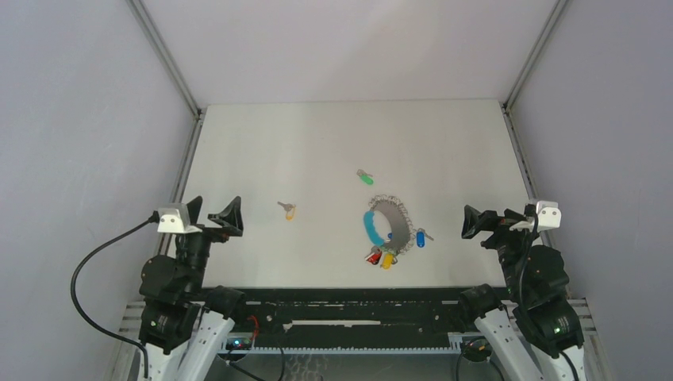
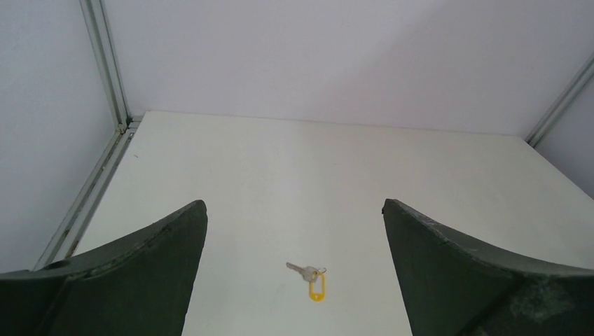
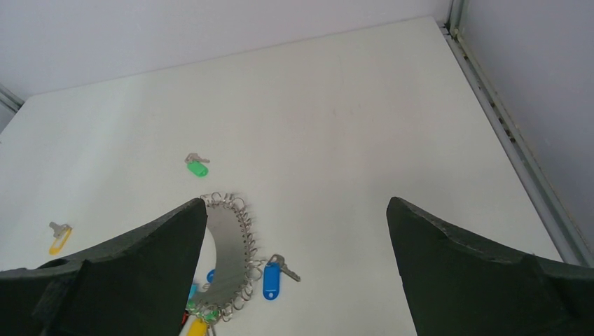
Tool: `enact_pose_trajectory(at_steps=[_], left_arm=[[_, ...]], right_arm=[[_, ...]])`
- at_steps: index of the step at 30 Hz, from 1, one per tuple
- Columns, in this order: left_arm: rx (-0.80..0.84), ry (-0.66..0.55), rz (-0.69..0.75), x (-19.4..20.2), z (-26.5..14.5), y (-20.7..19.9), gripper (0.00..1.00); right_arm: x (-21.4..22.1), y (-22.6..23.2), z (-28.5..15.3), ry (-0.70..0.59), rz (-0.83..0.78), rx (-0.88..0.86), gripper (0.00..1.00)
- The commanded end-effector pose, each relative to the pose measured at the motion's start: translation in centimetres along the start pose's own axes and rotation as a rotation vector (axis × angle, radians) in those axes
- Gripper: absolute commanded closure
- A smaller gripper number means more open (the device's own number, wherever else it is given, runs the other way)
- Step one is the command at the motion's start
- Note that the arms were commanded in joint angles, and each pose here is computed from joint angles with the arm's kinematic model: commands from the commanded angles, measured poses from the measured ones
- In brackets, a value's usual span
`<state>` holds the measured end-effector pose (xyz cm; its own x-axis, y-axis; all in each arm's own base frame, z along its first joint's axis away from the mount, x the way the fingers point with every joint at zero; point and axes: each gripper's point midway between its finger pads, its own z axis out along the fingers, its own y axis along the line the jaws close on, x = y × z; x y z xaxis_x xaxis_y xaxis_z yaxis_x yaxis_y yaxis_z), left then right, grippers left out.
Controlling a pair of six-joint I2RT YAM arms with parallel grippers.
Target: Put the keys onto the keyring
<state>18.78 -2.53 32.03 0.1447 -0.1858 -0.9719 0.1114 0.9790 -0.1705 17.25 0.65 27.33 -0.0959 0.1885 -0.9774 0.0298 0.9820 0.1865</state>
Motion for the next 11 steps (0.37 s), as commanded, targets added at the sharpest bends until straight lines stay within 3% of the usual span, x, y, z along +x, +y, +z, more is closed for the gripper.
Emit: enact_pose_trajectory(at_steps=[1,11], left_arm=[[0.047,0.002,-0.004,-0.03,0.63,-0.96,0.00],[0.074,-0.002,-0.016,-0.14,0.60,-1.50,0.00]], right_arm=[[-0.78,0.00,0.10,-0.033,-0.005,0.001,0.00],[-0.89,0.29,0.22,-0.039,0.002,-0.014,0.00]])
